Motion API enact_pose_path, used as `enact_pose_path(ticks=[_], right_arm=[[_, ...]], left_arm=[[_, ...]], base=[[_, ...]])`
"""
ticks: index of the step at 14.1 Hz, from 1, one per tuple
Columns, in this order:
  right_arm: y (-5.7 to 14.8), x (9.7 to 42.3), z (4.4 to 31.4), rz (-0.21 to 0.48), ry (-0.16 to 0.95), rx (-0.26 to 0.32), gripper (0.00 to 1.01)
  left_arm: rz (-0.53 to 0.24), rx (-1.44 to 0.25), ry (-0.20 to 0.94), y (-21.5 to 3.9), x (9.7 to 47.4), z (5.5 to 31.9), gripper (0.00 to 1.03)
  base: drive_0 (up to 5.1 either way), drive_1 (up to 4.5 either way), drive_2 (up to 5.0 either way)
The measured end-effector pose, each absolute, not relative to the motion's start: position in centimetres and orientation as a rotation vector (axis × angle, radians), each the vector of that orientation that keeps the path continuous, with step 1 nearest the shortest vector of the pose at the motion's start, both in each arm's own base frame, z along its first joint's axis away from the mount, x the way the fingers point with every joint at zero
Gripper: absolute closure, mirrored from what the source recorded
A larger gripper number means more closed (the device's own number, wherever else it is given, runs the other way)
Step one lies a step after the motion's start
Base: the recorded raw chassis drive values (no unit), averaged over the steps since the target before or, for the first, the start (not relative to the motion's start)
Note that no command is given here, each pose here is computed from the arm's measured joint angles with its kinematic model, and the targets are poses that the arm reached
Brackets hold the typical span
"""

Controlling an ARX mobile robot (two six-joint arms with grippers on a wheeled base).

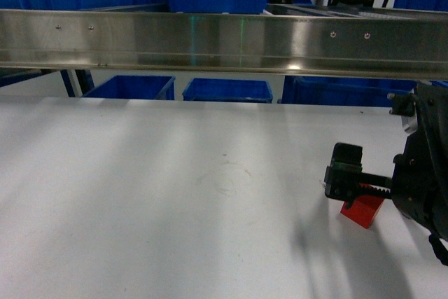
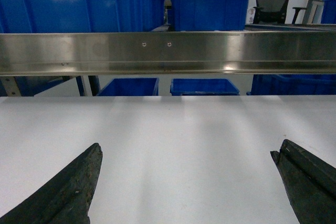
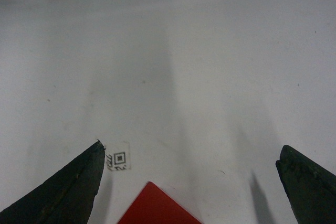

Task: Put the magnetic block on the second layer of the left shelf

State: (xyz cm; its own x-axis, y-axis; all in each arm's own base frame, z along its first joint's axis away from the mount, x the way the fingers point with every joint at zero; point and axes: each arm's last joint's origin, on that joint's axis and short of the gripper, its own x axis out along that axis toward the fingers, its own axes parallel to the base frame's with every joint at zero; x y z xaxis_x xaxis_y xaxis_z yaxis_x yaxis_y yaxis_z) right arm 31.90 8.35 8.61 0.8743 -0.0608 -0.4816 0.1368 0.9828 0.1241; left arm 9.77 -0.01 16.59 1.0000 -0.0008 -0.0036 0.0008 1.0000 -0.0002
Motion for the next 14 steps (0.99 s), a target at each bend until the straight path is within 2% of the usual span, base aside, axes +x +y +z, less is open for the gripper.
enact_pose_path(ticks=[6,12,14], right_arm=[[9.4,32.1,6.1,-0.086,0.56,0.13,0.03],[9.5,32.3,5.3,-0.092,0.545,0.102,0.04],[9.3,32.1,5.1,-0.093,0.537,0.089,0.28]], left_arm=[[-0.001,0.0,0.004,0.0,9.8,16.6,0.05],[0.0,0.0,0.004,0.0,9.8,16.6,0.05],[0.0,0.0,0.004,0.0,9.8,16.6,0.05]], base=[[0.0,0.0,0.0],[0.0,0.0,0.0],[0.0,0.0,0.0]])
